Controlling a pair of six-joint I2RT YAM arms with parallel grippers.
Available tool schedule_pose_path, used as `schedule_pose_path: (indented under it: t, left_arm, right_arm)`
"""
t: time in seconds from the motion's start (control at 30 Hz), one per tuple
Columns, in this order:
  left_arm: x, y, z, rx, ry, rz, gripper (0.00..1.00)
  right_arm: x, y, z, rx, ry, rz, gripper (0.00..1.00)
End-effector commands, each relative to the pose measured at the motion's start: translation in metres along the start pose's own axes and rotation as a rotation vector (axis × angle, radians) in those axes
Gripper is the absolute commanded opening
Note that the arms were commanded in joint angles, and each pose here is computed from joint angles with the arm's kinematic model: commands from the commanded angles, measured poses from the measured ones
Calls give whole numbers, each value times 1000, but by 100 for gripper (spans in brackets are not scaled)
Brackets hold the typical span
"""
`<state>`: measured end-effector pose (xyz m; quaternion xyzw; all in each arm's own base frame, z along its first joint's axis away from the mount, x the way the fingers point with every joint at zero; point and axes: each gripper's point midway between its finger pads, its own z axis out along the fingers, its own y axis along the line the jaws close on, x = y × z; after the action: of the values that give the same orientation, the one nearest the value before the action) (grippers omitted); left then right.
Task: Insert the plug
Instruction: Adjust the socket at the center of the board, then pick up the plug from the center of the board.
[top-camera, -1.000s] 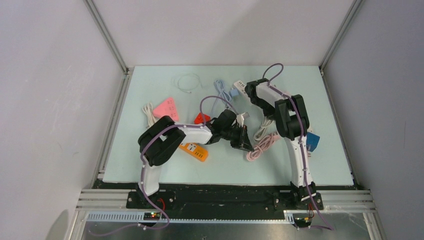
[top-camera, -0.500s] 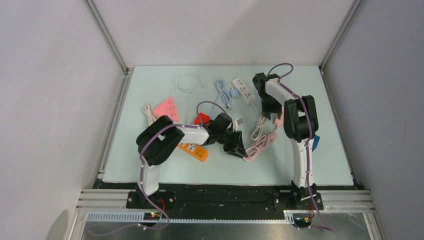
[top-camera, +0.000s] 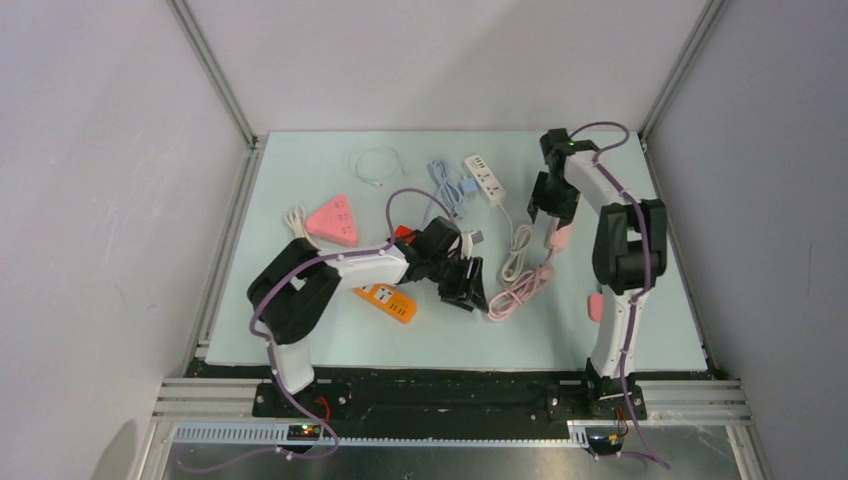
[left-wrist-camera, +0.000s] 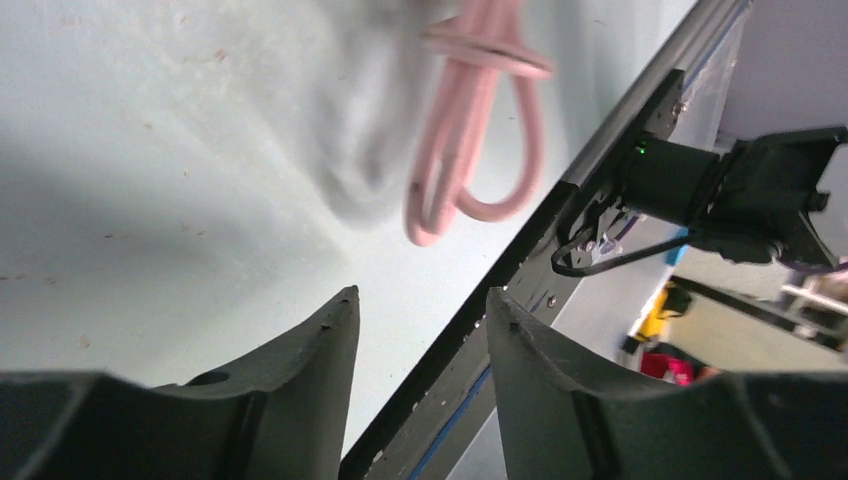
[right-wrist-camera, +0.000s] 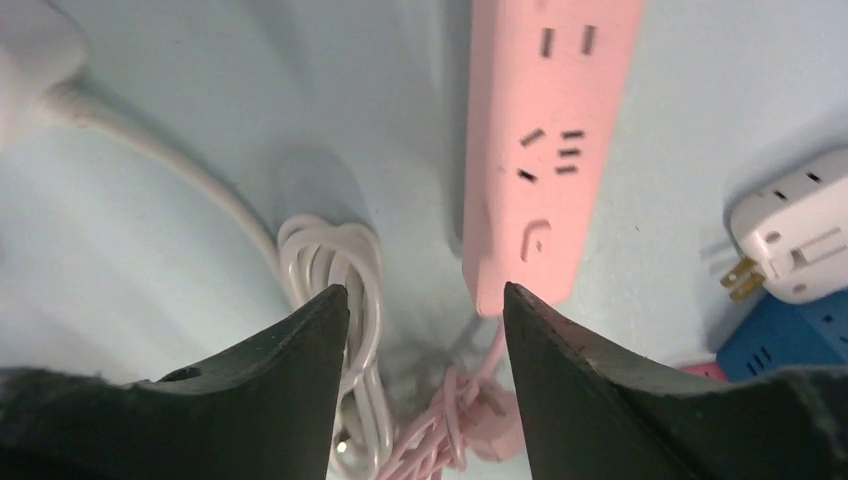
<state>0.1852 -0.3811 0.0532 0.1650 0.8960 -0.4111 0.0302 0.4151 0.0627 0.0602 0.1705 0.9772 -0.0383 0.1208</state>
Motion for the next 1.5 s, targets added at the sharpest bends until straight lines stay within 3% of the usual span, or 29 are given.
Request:
schedule_pose_path:
  t: [0.0, 0.17, 0.4, 0.57, 0.87, 1.23, 1.33, 1.47]
  left_arm:
    - [-32, -46, -47, 38, -137, 238, 56]
    - [-39, -62, -75, 39, -220, 329, 64]
    - [-53, -55, -110, -57, -374, 377, 78]
    - [-63, -42, -137, -102, -454, 376, 86]
    - [-72, -20, -159, -130, -501, 332, 100]
    - [-91, 4, -186, -159, -533, 264, 100]
    - [-98, 8, -194, -174, -546, 264, 100]
    - [-101, 7, -198, -175, -544, 271, 100]
  right_arm:
    - [-25, -14, -72, -165, -139, 160, 64]
    - [-14, -88, -108, -145, -209, 337, 72]
    - [56, -163, -95, -29, -136, 552, 78]
    - [78, -186, -85, 70, -123, 577, 93]
    - [69, -208, -49, 192, -107, 495, 97]
    - [77, -185, -6, 82, 33, 396, 88]
    - [76, -190, -3, 130, 26, 414, 62]
    - [60, -189, -17, 176, -86, 390, 47]
